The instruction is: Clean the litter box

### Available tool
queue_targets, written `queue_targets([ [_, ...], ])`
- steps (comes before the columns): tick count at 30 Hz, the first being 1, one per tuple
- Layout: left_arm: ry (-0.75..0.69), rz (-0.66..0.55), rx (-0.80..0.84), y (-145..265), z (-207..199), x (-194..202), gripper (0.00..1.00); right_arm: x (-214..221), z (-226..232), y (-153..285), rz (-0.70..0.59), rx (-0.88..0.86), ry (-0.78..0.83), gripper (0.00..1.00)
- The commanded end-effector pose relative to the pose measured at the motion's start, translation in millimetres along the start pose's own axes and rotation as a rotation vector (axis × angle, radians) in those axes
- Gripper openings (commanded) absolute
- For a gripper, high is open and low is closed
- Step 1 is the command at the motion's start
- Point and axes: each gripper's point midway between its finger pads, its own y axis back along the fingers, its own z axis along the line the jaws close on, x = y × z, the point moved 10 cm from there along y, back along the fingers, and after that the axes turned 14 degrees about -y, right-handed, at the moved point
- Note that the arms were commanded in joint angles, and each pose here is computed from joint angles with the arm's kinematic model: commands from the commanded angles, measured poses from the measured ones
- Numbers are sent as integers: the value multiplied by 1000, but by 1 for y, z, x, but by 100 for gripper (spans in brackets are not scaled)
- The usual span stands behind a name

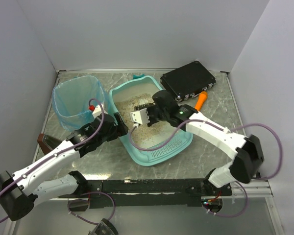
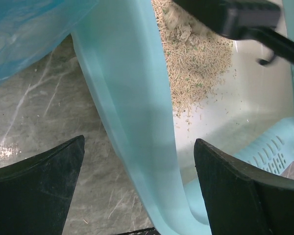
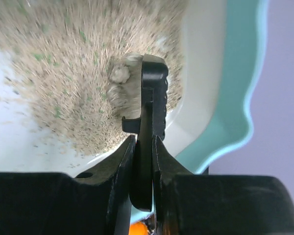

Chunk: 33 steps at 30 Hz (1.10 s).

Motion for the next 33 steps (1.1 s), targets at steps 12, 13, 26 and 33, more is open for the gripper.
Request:
queue_targets([
  [12,1,-23,-100,-23,-27,-32,97,-18,-1,62,53,390,-1071,0],
  [13,-8,-12,-110,-27,-29,-32,97,-15,0,63,90,426,-1094,0],
  [26,-18,44,-247,-48,-28,-25,97,-1,-28,8,225,551,-1186,0],
  [33,-55,88,-234,-62,-35,-22,85,-6,-37,-21,264,392,-1277,0],
])
